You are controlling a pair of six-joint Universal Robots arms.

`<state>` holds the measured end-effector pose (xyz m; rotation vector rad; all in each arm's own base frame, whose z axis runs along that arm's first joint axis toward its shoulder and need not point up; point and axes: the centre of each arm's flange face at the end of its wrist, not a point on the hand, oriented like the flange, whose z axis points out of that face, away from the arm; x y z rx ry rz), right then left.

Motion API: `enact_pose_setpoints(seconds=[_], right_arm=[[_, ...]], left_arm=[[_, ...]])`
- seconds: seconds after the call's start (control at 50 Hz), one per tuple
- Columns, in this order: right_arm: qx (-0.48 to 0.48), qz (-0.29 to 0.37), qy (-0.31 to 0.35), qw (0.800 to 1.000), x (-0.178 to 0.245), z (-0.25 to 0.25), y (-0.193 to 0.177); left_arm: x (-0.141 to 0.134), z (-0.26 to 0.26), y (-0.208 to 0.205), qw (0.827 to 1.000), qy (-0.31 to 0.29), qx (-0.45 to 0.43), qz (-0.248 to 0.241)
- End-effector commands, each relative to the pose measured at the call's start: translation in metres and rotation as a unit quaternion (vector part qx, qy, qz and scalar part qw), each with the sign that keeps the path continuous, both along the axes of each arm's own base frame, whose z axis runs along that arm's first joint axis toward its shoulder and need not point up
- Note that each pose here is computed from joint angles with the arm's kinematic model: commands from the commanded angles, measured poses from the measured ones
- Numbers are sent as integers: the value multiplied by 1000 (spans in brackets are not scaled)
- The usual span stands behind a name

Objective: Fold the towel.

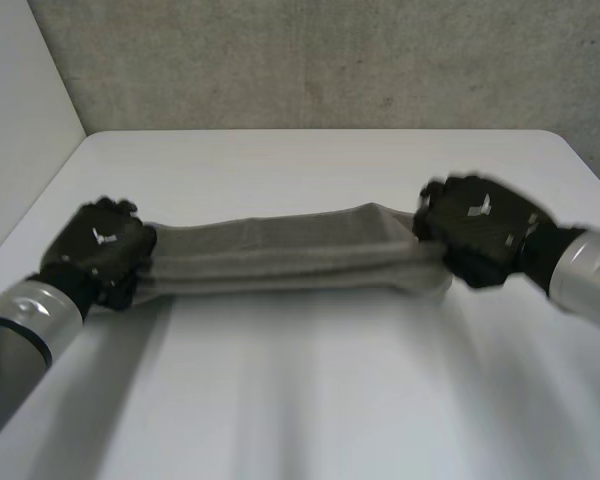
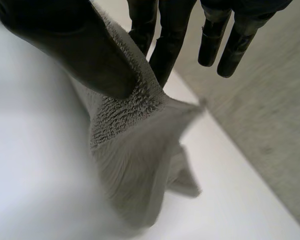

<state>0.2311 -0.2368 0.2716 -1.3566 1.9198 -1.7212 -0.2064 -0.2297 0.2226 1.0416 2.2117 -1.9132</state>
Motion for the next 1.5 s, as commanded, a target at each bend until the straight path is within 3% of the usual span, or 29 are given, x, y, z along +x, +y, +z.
enact_pose_setpoints(seconds=[0.02, 0.22, 0.44, 0.54, 0.58, 0.6, 0.62, 0.64, 0.66, 0.68, 0.7, 0.72, 0.74, 0.76, 0.78, 0.8, 0.82, 0.84, 0.86, 0.88, 0.9, 0.92, 0.96, 0.98, 1.02, 1.08, 1.24, 1.5], right_arm=[[-12, -9, -39, 999, 3, 36, -9], [-12, -6, -38, 999, 10, 17, -35], [-38, -16, -11, 999, 31, -24, -90], [-106, 2, -19, 994, 59, -13, -114], [-206, -18, -56, 977, 67, 36, -135], [-206, -18, -56, 977, 67, 36, -135], [-261, -34, -85, 961, 67, 70, -140], [-262, -34, -86, 961, 67, 70, -140], [-308, -47, -125, 942, 66, 106, -139], [-335, -50, -170, 925, 62, 136, -132], [-335, -50, -171, 925, 62, 136, -131], [-347, -47, -211, 913, 57, 158, -123], [-341, -40, -240, 908, 55, 168, -116], [-341, -40, -240, 908, 55, 168, -116], [-318, -30, -249, 915, 55, 162, -113], [-288, -25, -238, 927, 56, 146, -111], [-288, -25, -238, 927, 56, 145, -111], [-257, -21, -222, 940, 55, 128, -106], [-257, -21, -222, 940, 55, 128, -106], [-230, -17, -206, 951, 54, 114, -99], [-206, -13, -193, 959, 53, 99, -92], [-206, -13, -193, 959, 53, 99, -91], [-164, -19, -157, 974, 44, 64, -82], [-163, -19, -157, 974, 44, 64, -82], [-140, -28, -135, 980, 36, 42, -81], [-101, -33, -99, 989, 26, 6, -73], [15, -7, -51, 999, 14, -71, -27], [20, -21, -47, 998, 3, -91, -24]], left_arm=[[-2, 26, -6, 1000, 20, -22, 2], [-8, 11, -32, 999, 37, -12, 6], [-21, -29, -98, 999, 29, 9, 11], [-35, -21, -140, 998, 42, -48, 6], [-47, 19, -162, 987, 70, -146, -3], [-47, 20, -162, 987, 70, -146, -3], [-53, 47, -168, 974, 90, -207, -10], [-59, 75, -167, 957, 110, -267, -18], [-59, 75, -167, 957, 111, -268, -18], [-63, 111, -157, 932, 133, -335, -28], [-64, 145, -143, 905, 153, -396, -35], [-64, 145, -143, 904, 153, -397, -35], [-58, 169, -129, 883, 169, -437, -37], [-58, 170, -129, 883, 169, -437, -37], [-52, 185, -117, 867, 183, -463, -40], [-50, 186, -109, 865, 194, -461, -46], [-50, 186, -109, 865, 194, -461, -46], [-48, 175, -107, 874, 199, -441, -47], [-44, 157, -109, 888, 198, -412, -41], [-44, 157, -109, 889, 198, -412, -41], [-36, 135, -113, 905, 188, -381, -30], [-36, 135, -113, 905, 188, -381, -30], [-14, 90, -118, 934, 161, -319, 0], [-14, 90, -118, 934, 161, -319, 1], [-2, 44, -110, 956, 141, -256, 7], [3, 7, -96, 972, 128, -198, -1], [7, -53, -67, 989, 113, -94, -1], [4, -68, -40, 996, 88, -22, -8]])
